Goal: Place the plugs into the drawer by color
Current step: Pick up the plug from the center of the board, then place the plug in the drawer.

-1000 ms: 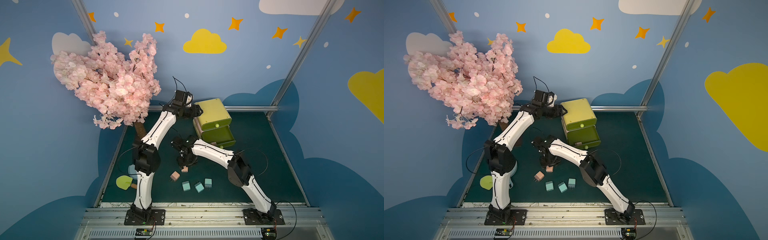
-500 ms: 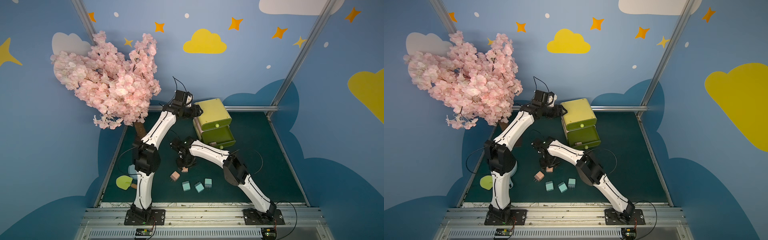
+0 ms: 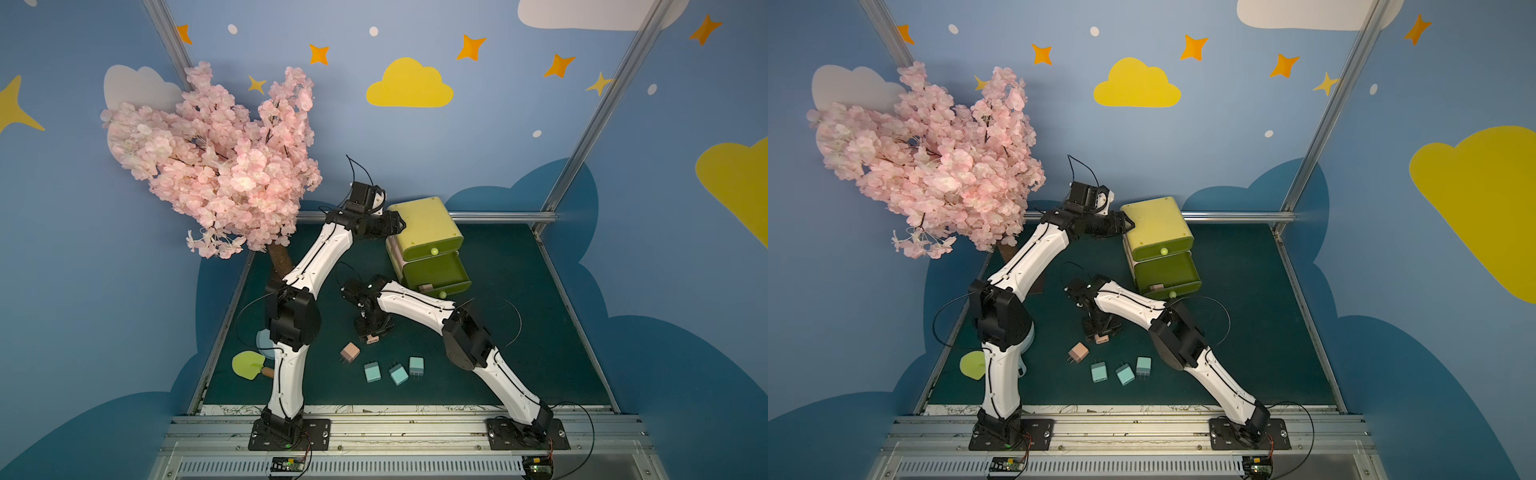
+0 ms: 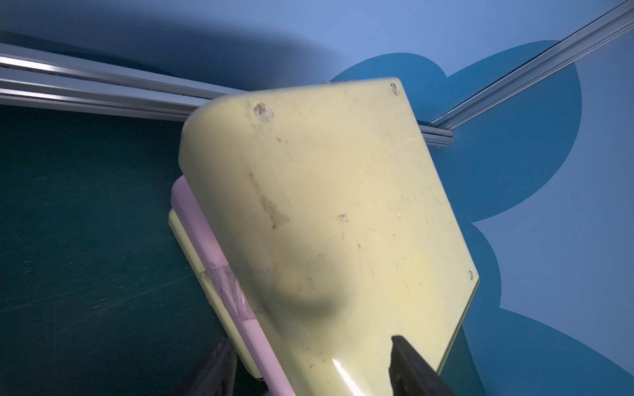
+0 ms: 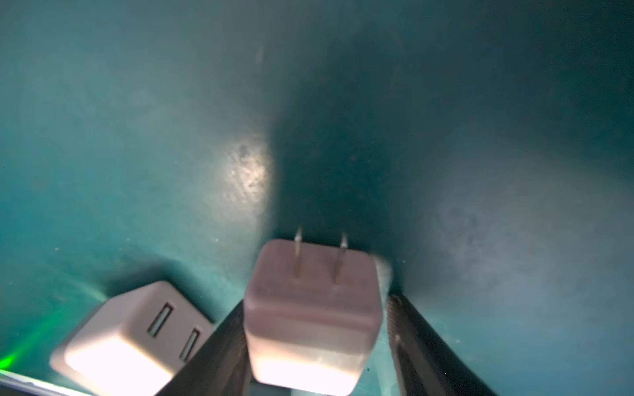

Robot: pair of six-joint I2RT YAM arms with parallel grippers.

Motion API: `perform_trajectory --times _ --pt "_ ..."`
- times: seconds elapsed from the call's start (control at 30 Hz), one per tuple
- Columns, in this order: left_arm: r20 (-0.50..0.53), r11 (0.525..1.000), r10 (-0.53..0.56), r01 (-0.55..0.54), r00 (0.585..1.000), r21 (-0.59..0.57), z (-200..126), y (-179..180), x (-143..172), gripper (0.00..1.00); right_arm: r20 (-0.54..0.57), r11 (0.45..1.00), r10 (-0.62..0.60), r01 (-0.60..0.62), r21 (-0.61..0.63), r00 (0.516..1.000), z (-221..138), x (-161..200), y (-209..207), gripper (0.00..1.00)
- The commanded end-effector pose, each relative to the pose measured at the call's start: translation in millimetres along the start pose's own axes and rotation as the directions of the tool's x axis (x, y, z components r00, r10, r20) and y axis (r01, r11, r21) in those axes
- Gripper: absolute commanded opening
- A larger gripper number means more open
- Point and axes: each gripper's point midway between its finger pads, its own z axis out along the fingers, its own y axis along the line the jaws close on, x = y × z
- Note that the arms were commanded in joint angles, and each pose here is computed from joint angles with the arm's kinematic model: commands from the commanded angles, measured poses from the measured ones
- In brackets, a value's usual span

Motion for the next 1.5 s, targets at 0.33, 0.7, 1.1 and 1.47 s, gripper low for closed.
perform_trajectory --times 0.33,0.7,1.1,1.47 --pt "0.029 1.000 0.021 -0.021 0.999 0.016 -11.1 -8.6 -5.9 0.73 0.126 0.997 -0.048 0.040 0.062 0.991 -27.3 -6.2 -17.0 0.55" --pt "0.025 0.999 0.028 -0.029 0.999 0.016 -9.8 -10.6 -3.9 0.73 0.319 0.991 -0.129 0.110 0.077 0.939 -105.3 0.3 -36.2 0.35" --pt "0.035 0.999 0.027 -0.028 0.999 0.025 -4.3 -13.6 -11.8 0.74 0.483 0.996 -0.053 0.013 0.085 0.874 -181.3 -11.4 -138.1 0.16" --pt "0.019 0.999 0.034 -0.035 0.999 0.031 7.2 -16.3 -14.6 0.73 0.423 0.991 -0.004 -0.054 0.126 0.906 -161.8 -49.7 -215.8 0.14"
